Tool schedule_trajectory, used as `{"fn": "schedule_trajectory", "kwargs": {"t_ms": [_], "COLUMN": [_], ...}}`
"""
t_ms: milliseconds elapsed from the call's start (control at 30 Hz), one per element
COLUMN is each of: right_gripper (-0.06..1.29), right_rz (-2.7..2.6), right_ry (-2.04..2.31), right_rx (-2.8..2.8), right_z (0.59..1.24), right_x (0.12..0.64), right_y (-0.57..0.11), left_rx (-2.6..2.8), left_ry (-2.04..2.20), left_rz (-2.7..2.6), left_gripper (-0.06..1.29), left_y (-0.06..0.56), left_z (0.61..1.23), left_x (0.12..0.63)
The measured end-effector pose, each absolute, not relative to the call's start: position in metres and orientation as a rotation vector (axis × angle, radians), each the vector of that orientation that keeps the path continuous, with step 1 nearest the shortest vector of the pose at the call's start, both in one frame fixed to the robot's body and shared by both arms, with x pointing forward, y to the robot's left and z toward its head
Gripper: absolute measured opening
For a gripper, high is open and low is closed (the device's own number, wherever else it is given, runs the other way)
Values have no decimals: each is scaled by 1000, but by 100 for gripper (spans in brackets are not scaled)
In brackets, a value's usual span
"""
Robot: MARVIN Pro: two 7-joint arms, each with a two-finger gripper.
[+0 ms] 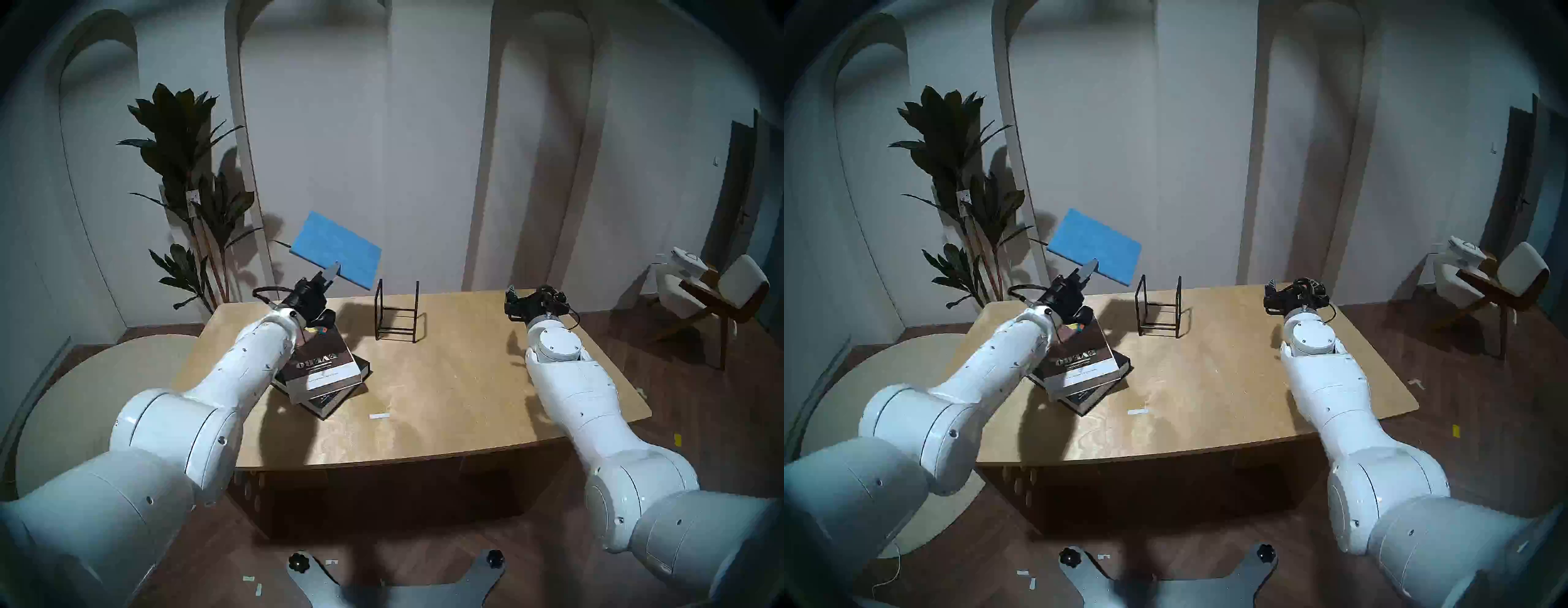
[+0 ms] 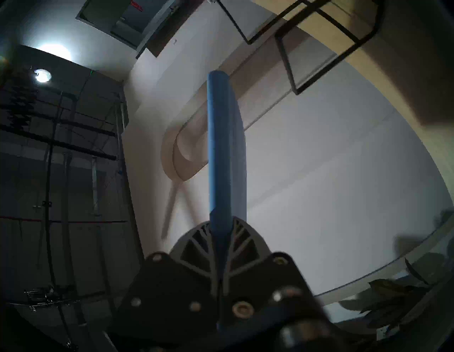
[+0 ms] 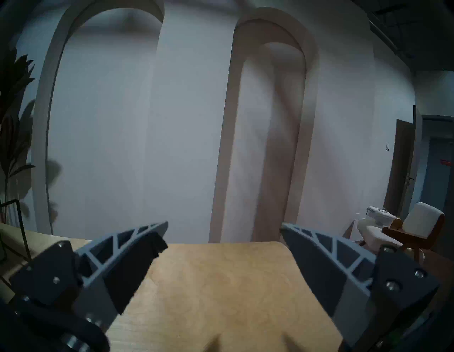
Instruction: Stack the books into one stack
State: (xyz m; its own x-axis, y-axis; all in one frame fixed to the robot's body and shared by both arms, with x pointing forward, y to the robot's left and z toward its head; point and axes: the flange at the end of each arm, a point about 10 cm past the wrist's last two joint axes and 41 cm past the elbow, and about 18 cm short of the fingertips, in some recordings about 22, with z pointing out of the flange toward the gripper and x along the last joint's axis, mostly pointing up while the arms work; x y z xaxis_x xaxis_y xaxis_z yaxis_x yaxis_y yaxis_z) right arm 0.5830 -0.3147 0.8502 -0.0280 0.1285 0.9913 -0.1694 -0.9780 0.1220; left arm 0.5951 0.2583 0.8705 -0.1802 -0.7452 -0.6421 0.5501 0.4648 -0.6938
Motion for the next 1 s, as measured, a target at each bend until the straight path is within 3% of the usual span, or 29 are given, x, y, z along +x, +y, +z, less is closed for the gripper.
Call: {"fn": "schedule_trajectory", "kwargs": {"t_ms": [400,1000], "right_gripper": [122,122], "right_rz": [2106,2086], "right_ry": [-20,69], "right_rx": [2055,2074], "right_z": [846,841], "right_x": [585,590], "right_y": [-307,-292], "left_rx": [-92,-109], "left_ry": [1221,1405], "left_rz": [-1194,-1351], "left_gripper": [-1,-1], "left_y": [315,362], "left_z": [936,944], "left_x": [597,578]}}
